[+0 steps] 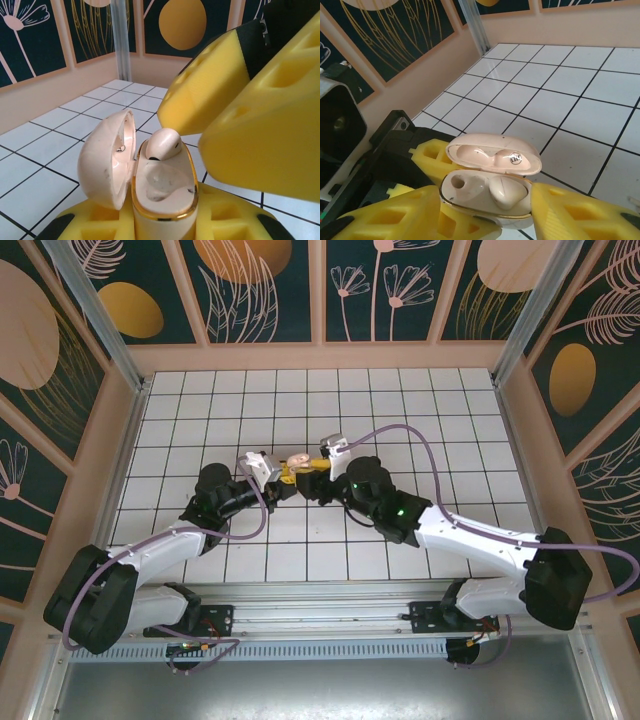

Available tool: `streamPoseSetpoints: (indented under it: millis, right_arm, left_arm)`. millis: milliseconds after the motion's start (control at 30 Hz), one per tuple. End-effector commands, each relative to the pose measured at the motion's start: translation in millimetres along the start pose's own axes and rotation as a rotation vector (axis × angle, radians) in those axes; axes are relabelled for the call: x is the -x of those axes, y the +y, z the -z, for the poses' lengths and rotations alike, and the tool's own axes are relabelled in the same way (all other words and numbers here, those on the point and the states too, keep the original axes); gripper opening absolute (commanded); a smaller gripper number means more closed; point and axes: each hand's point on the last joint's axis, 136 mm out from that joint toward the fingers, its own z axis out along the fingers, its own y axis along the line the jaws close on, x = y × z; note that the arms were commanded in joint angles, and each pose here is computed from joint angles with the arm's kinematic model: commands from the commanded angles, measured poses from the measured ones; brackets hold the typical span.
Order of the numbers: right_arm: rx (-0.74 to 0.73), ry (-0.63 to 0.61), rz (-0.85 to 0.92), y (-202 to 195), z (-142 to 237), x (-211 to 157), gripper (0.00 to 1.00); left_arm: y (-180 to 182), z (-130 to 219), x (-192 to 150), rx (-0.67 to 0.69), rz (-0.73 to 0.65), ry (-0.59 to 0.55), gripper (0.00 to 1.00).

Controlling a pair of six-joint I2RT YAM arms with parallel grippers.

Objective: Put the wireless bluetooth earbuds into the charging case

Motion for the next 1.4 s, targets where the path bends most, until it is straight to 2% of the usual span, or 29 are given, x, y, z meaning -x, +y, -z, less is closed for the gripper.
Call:
streamPoseSetpoints:
  millis: [0, 433, 600, 700, 933, 1367]
  right_arm:
    - [0.068, -0.069, -0.031, 9.3, 9.7, 17.5, 0.54]
    - [0.176, -0.146, -0.057, 24.0, 30.7, 48.2, 0.59]
    - [0.201, -0.169, -0.084, 20.2, 39.8, 54.2, 0.59]
    - [0.206, -0.167, -0.121, 10.6, 42.1, 50.9, 0.56]
    - [0.187, -0.118, -0.174, -4.4, 34.4, 38.3, 0.45]
    - [0.135, 0.044, -0.198, -14.9, 0.3, 10.3, 0.37]
  left_arm:
    - [1.0, -0.8, 29.1, 0.001, -0.075, -0.073, 0.19]
    - [0.8, -0.6, 25.2, 0.003, -0.076, -0.059, 0.19]
    - [0.7, -0.6, 26.1, 0.002, -0.078, -0.062, 0.19]
    - [0.4, -0.7, 26.2, -0.001, -0.076, -0.063, 0.19]
    - [-1.2, -0.6, 27.4, -0.008, -0.078, -0.067, 0.19]
    - [-3.9, 0.4, 28.6, -0.021, -0.083, -0.071, 0.19]
